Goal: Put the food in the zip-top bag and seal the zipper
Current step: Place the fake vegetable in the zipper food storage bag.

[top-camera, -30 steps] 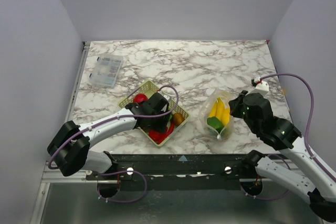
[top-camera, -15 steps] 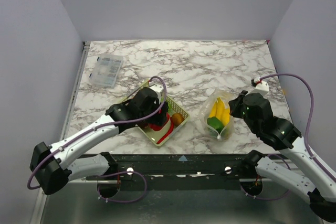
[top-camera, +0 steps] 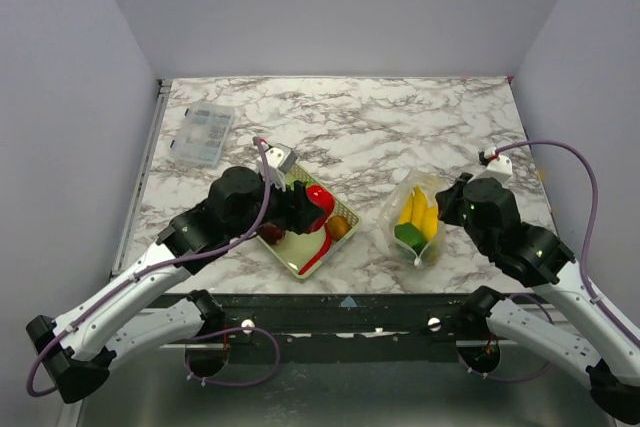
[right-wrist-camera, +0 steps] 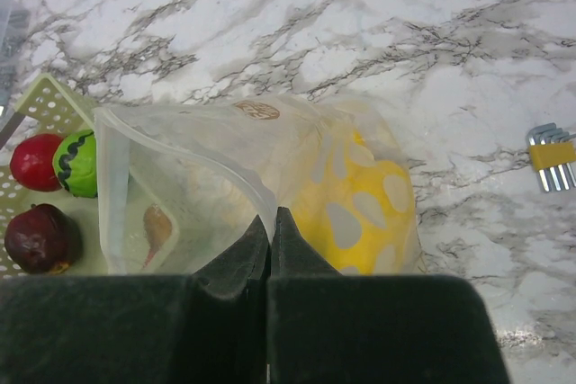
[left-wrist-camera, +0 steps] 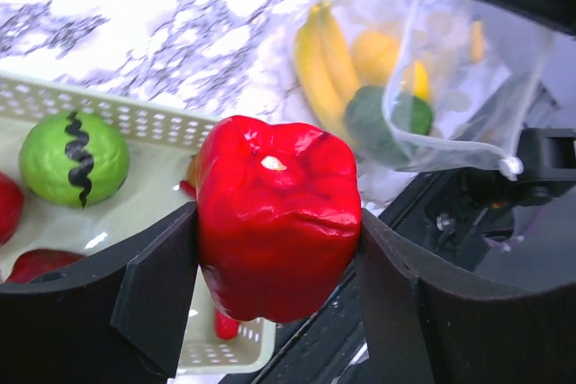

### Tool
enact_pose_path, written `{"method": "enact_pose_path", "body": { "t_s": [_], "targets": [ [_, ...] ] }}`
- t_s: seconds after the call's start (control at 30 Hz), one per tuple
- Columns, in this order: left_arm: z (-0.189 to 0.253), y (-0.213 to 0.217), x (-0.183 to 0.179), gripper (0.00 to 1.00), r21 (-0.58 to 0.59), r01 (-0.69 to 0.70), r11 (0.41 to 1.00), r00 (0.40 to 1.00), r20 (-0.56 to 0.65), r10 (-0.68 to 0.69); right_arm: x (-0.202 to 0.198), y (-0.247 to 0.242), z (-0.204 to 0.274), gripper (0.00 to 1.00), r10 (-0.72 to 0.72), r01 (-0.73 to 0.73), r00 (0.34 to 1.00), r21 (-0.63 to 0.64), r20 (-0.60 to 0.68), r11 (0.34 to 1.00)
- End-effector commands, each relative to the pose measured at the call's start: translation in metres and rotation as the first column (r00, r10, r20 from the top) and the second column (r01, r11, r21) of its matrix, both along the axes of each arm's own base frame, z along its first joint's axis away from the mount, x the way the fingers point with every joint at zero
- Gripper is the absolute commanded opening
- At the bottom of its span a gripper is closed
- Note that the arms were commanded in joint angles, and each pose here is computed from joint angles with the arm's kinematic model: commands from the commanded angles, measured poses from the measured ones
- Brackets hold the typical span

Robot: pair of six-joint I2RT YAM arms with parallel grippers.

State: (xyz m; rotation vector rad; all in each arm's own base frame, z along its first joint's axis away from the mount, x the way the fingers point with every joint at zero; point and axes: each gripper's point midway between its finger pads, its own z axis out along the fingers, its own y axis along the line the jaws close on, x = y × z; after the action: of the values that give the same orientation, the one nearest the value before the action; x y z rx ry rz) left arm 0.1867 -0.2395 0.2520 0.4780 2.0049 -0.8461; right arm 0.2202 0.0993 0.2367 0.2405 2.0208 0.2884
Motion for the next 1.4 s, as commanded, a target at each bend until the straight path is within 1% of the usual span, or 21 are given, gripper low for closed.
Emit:
{"method": "enact_pose_path", "body": {
  "t_s": [0.0, 0.07, 0.13, 0.23, 0.27, 0.3, 0.33, 0.4, 0.43, 0.47, 0.57, 0.63, 0.67, 0.83, 0.9, 0.97, 1.03, 1.1, 1.2, 1.3, 1.37],
  "targets": [
    [0.05, -0.024, -0.015, 0.19, -0.175, 0.152, 0.973, 0.986, 0.094, -0.137, 0.001, 0.005, 0.005, 0.01, 0.018, -0.019, 0.999, 0.023, 0.029, 1.0],
    [0.063, -0.034, -0.022, 0.18, -0.237, 0.216, 0.947, 0.975, 0.113, -0.194, 0.002, 0.005, 0.005, 0.01, 0.017, -0.018, 0.999, 0.023, 0.03, 1.0],
    [0.076, -0.047, -0.032, 0.17, -0.314, 0.291, 0.904, 0.956, 0.121, -0.266, 0.002, 0.005, 0.005, 0.01, 0.018, -0.018, 0.999, 0.026, 0.029, 1.0],
    [0.093, -0.07, -0.043, 0.15, -0.445, 0.378, 0.812, 0.922, 0.101, -0.374, 0.002, 0.004, 0.005, 0.01, 0.016, -0.017, 0.999, 0.024, 0.029, 1.0],
    [0.096, -0.078, -0.045, 0.14, -0.489, 0.386, 0.782, 0.912, 0.075, -0.404, 0.002, 0.004, 0.005, 0.01, 0.016, -0.017, 0.999, 0.024, 0.03, 1.0],
    [0.101, -0.085, -0.049, 0.12, -0.529, 0.408, 0.744, 0.897, 0.077, -0.436, 0.002, 0.004, 0.006, 0.01, 0.015, -0.016, 0.999, 0.025, 0.032, 1.0],
    [0.102, -0.093, -0.05, 0.11, -0.559, 0.409, 0.721, 0.887, 0.057, -0.458, 0.001, 0.004, 0.005, 0.01, 0.016, -0.017, 0.999, 0.025, 0.031, 1.0],
    [0.108, -0.107, -0.053, 0.1, -0.602, 0.418, 0.68, 0.873, 0.061, -0.483, 0.001, 0.004, 0.007, 0.01, 0.014, -0.015, 0.999, 0.027, 0.034, 1.0],
    [0.106, -0.114, -0.055, 0.09, -0.61, 0.415, 0.675, 0.871, 0.051, -0.489, 0.001, 0.003, 0.007, 0.01, 0.012, -0.013, 0.999, 0.028, 0.035, 1.0],
    [0.102, -0.12, -0.051, 0.09, -0.613, 0.391, 0.687, 0.882, 0.036, -0.47, 0.0, 0.003, 0.007, 0.01, 0.013, -0.015, 0.999, 0.03, 0.035, 0.999],
    [0.085, -0.134, -0.038, 0.09, -0.604, 0.291, 0.742, 0.926, -0.017, -0.377, -0.001, 0.002, 0.011, 0.01, 0.011, -0.014, 0.999, 0.045, 0.047, 0.999],
    [0.073, -0.144, -0.025, 0.08, -0.575, 0.228, 0.786, 0.943, -0.071, -0.326, -0.002, 0.002, 0.012, 0.01, 0.013, -0.015, 0.999, 0.052, 0.052, 0.999],
    [0.073, -0.149, -0.022, 0.08, -0.567, 0.224, 0.793, 0.944, -0.075, -0.32, -0.002, 0.001, 0.013, 0.01, 0.011, -0.014, 0.998, 0.054, 0.056, 0.998],
    [0.071, -0.177, -0.025, 0.09, -0.558, 0.278, 0.782, 0.922, -0.074, -0.38, -0.002, 0.002, 0.014, 0.01, 0.014, -0.017, 0.998, 0.057, 0.056, 0.998],
    [0.059, -0.186, -0.025, 0.09, -0.535, 0.275, 0.799, 0.911, -0.12, -0.395, -0.002, 0.002, 0.013, 0.01, 0.013, -0.016, 0.998, 0.056, 0.055, 0.998],
    [0.047, -0.192, -0.023, 0.12, -0.52, 0.264, 0.812, 0.902, -0.164, -0.399, -0.002, 0.002, 0.013, 0.01, 0.013, -0.017, 0.998, 0.057, 0.056, 0.998],
    [0.037, -0.195, -0.02, 0.17, -0.498, 0.253, 0.829, 0.901, -0.191, -0.39, -0.003, 0.003, 0.013, 0.01, 0.016, -0.02, 0.998, 0.058, 0.056, 0.998],
    [0.031, -0.2, -0.019, 0.3, -0.477, 0.26, 0.84, 0.892, -0.214, -0.398, -0.003, 0.002, 0.013, 0.01, 0.015, -0.019, 0.998, 0.059, 0.058, 0.998],
    [0.026, -0.206, -0.019, 0.53, -0.451, 0.272, 0.85, 0.88, -0.241, -0.41, -0.003, 0.003, 0.013, 0.01, 0.017, -0.02, 0.998, 0.058, 0.057, 0.998],
    [0.028, -0.206, -0.02, 0.69, -0.444, 0.288, 0.848, 0.88, -0.226, -0.418, -0.003, 0.003, 0.013, 0.01, 0.018, -0.022, 0.998, 0.058, 0.057, 0.998],
    [0.03, -0.204, -0.019, 0.74, -0.424, 0.293, 0.857, 0.885, -0.218, -0.411, -0.003, 0.003, 0.014, 0.01, 0.018, -0.022, 0.998, 0.061, 0.06, 0.998]
  ]
}}
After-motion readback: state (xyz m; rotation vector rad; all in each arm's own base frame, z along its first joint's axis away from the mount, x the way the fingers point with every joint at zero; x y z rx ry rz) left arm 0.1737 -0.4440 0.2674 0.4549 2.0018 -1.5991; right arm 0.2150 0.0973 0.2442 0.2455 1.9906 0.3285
